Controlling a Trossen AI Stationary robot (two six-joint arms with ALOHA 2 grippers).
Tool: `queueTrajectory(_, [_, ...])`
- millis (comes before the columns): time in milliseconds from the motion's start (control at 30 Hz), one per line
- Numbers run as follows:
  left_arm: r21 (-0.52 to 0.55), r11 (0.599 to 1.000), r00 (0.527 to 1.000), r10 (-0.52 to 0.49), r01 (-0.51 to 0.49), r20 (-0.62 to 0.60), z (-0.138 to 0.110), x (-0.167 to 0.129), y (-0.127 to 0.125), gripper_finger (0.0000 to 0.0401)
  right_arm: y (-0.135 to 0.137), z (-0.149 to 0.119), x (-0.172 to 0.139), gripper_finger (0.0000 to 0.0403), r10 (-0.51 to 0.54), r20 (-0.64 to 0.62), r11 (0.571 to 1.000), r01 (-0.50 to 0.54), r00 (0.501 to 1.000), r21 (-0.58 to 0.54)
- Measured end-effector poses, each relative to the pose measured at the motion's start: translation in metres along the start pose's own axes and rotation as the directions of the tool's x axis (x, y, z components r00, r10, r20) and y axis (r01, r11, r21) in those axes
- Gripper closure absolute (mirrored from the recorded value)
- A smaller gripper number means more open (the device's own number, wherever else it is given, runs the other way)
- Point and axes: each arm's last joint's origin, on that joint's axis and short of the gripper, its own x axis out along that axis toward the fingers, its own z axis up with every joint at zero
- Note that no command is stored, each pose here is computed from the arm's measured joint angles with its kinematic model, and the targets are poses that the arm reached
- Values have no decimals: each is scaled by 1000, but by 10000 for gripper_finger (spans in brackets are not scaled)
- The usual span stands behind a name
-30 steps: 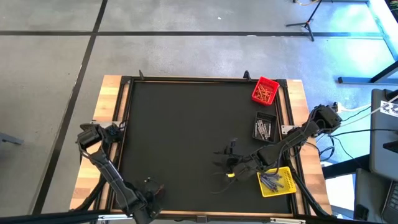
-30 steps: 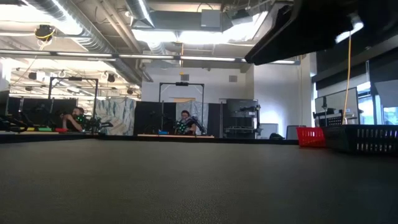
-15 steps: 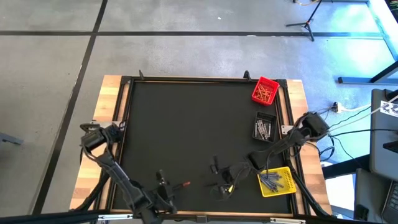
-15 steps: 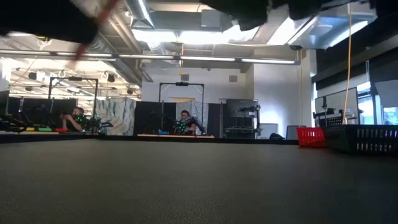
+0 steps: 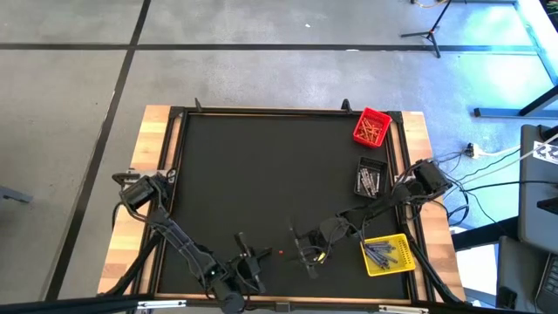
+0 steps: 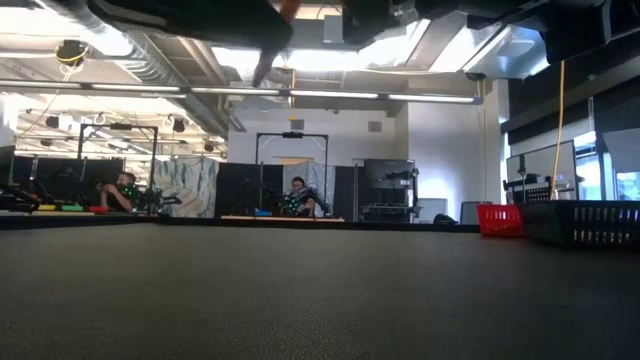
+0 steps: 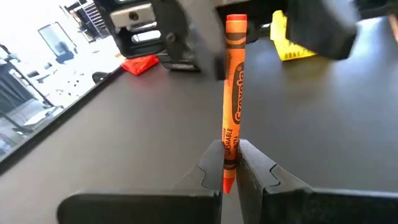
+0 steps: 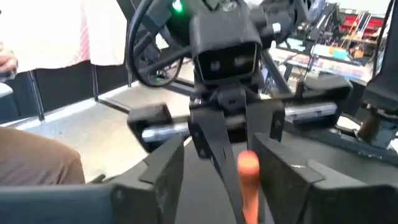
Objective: Sort crayons
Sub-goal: Put the orange crayon into the red bin
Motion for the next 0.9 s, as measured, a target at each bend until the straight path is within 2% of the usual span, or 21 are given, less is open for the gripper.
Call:
queueTrajectory(100, [14, 1000, 1000, 8, -8, -2, 1, 4, 1, 389, 0, 1, 0, 265, -2, 7, 1000, 2, 1000, -23])
queueTrajectory(267, [13, 1000, 1000, -5, 5, -15, 1, 7, 2, 389, -1, -4, 0, 380, -38, -45, 997, 35, 998, -63])
queueTrajectory(333, [10, 1000, 1000, -7, 7, -17, 1, 7, 2, 388, -1, -4, 0, 387, -47, -51, 996, 43, 998, -83])
queueTrajectory(433, [8, 1000, 999, -25, 25, -33, 1, 10, 2, 373, -2, -3, -2, 371, -63, -83, 995, 56, 995, -88])
queueTrajectory(533, [-2, 999, 997, -53, 53, -53, 2, 12, 3, 341, -6, 2, -9, 379, -84, -177, 994, 70, 981, -82])
queueTrajectory(600, [-23, 997, 995, -70, 68, -69, 1, 13, 3, 319, -10, 6, -15, 390, -138, -244, 989, 121, 960, -80])
queueTrajectory(667, [-33, 996, 992, -85, 83, -91, 0, 15, 3, 300, -14, 10, -24, 391, -226, -320, 973, 198, 920, -118])
queueTrajectory(767, [-34, 994, 988, -109, 106, -111, -1, 15, 3, 285, -19, 19, -41, 378, -362, -425, 932, 316, 830, -178])
queueTrajectory(900, [-31, 992, 985, -121, 118, -119, -2, 15, 3, 282, -35, 31, -72, 378, -528, -537, 846, 461, 658, -267])
